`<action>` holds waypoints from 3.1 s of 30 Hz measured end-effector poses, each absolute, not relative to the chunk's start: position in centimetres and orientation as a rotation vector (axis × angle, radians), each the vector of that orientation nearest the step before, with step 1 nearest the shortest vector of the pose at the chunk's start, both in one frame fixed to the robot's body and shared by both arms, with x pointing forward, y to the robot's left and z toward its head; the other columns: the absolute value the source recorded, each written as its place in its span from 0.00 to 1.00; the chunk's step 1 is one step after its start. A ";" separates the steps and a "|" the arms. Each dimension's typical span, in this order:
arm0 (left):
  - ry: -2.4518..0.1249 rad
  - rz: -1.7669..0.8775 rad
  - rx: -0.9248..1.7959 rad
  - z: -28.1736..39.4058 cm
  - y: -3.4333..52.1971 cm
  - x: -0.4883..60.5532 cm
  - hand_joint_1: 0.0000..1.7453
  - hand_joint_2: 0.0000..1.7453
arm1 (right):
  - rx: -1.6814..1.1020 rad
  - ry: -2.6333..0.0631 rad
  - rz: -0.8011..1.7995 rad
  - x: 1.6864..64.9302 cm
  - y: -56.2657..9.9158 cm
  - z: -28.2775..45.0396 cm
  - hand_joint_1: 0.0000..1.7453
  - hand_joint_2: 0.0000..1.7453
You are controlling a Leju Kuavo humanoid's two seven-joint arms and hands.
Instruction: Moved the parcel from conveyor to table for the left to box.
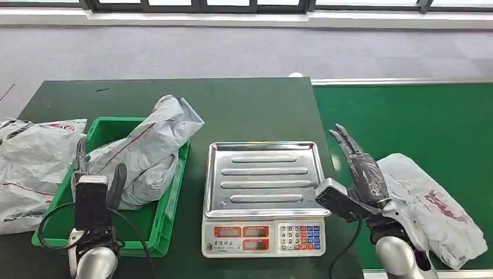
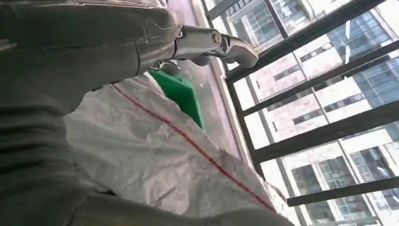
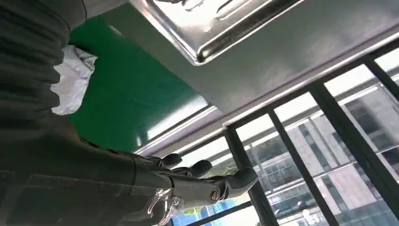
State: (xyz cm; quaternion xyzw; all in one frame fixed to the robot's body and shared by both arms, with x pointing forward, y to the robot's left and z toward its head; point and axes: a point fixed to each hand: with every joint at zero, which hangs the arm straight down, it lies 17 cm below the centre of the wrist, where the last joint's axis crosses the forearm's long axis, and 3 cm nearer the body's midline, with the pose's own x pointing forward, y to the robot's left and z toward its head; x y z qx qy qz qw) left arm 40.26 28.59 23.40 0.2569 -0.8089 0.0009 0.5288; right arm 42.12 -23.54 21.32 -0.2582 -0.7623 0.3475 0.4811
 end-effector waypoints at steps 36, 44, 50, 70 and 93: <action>-2.150 0.116 0.121 27.4 25.2 38.6 0.00 0.00 | -0.829 -0.505 1.105 29.8 -57.8 -2.2 0.00 1.00; -2.159 0.132 0.145 27.5 25.5 38.2 0.00 0.00 | -0.833 -0.474 1.101 29.4 -58.7 -2.7 0.00 1.00; -2.167 0.184 0.203 27.7 26.4 37.8 0.00 0.00 | -0.944 -0.517 1.044 33.0 -60.2 -1.9 0.00 1.00; -2.148 0.228 0.265 27.5 26.9 36.5 0.00 0.00 | -1.092 -0.744 0.983 40.1 -51.5 -2.1 0.00 1.00; -2.110 0.162 0.206 27.0 25.3 39.3 0.00 0.00 | -0.659 -0.699 1.020 37.1 -46.3 -8.9 0.00 1.00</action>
